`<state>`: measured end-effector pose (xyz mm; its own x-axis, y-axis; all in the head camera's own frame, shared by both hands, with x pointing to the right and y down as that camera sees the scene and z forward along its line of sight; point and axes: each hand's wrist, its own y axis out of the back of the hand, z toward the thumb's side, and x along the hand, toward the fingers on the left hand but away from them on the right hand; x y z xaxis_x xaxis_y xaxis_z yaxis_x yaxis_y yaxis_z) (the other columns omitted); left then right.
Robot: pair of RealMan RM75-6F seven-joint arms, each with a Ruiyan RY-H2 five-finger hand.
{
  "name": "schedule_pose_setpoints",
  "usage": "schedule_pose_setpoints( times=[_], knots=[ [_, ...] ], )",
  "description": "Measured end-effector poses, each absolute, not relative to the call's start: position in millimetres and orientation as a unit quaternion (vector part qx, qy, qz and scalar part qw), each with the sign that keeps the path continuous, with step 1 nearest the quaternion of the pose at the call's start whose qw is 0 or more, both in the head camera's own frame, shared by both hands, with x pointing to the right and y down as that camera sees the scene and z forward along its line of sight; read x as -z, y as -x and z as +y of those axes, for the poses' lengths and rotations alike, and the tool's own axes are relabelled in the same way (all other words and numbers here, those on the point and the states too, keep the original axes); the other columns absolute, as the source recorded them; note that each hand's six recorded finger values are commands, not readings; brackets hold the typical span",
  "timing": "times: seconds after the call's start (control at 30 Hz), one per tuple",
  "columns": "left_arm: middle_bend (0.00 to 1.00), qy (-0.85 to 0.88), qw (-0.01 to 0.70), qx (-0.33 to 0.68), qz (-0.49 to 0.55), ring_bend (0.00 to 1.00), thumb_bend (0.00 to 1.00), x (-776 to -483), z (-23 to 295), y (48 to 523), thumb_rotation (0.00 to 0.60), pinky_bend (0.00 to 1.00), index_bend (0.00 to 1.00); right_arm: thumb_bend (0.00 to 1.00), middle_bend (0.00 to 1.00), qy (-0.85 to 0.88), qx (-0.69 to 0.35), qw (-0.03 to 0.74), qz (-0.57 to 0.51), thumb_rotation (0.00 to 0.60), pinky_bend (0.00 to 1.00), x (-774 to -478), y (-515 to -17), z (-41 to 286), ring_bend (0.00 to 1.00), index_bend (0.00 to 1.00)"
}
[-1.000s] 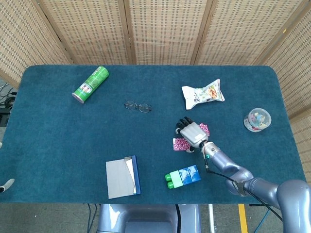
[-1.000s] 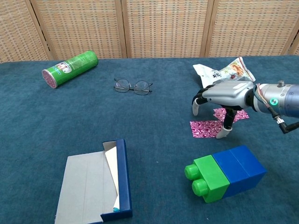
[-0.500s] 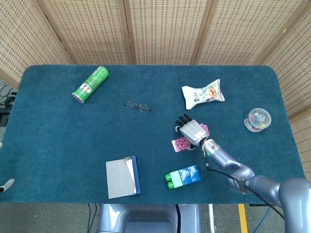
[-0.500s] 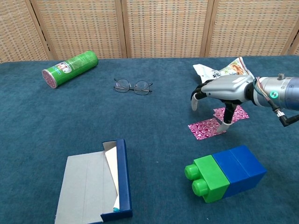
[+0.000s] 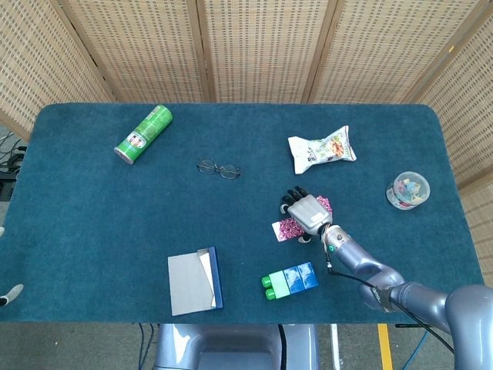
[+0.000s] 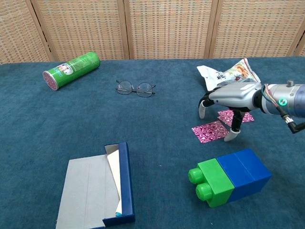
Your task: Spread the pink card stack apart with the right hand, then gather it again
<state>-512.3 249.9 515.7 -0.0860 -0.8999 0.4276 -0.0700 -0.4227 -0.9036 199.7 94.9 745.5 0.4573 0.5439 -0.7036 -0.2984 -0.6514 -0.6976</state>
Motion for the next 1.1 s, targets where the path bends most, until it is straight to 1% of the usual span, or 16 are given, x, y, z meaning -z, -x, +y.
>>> schedule_pose_setpoints(
  times=[0.13, 0.27, 0.9, 1.1],
  knots=[
    [0.0, 0.584, 0.341, 0.608, 0.416, 0.0, 0.12, -515.5, 250.0, 512.4, 0.6, 0.0, 0.0, 0.05, 0.14, 0.748, -0.517, 0.408, -0.082, 0.6, 0.0, -747.6, -200.5, 95.4, 0.0, 0.31],
    [0.0, 0.584, 0.341, 0.608, 0.415, 0.0, 0.12, -515.4, 249.8, 512.0, 0.6, 0.0, 0.0, 0.1, 0.14, 0.748, -0.518, 0.406, -0.083, 0.6, 0.0, -748.2, -201.7, 95.5, 0.0, 0.33],
    [0.0, 0.584, 0.341, 0.609, 0.414, 0.0, 0.12, -515.8, 249.8, 512.3, 0.6, 0.0, 0.0, 0.1, 0.16, 0.748, -0.521, 0.405, -0.081, 0.6, 0.0, -751.3, -201.6, 97.3, 0.0, 0.36],
    [0.0, 0.584, 0.341, 0.609, 0.414, 0.0, 0.12, -516.7, 249.6, 512.7, 0.6, 0.0, 0.0, 0.14, 0.16, 0.744, -0.524, 0.406, -0.082, 0.6, 0.0, -752.4, -202.3, 94.2, 0.0, 0.36]
  ],
)
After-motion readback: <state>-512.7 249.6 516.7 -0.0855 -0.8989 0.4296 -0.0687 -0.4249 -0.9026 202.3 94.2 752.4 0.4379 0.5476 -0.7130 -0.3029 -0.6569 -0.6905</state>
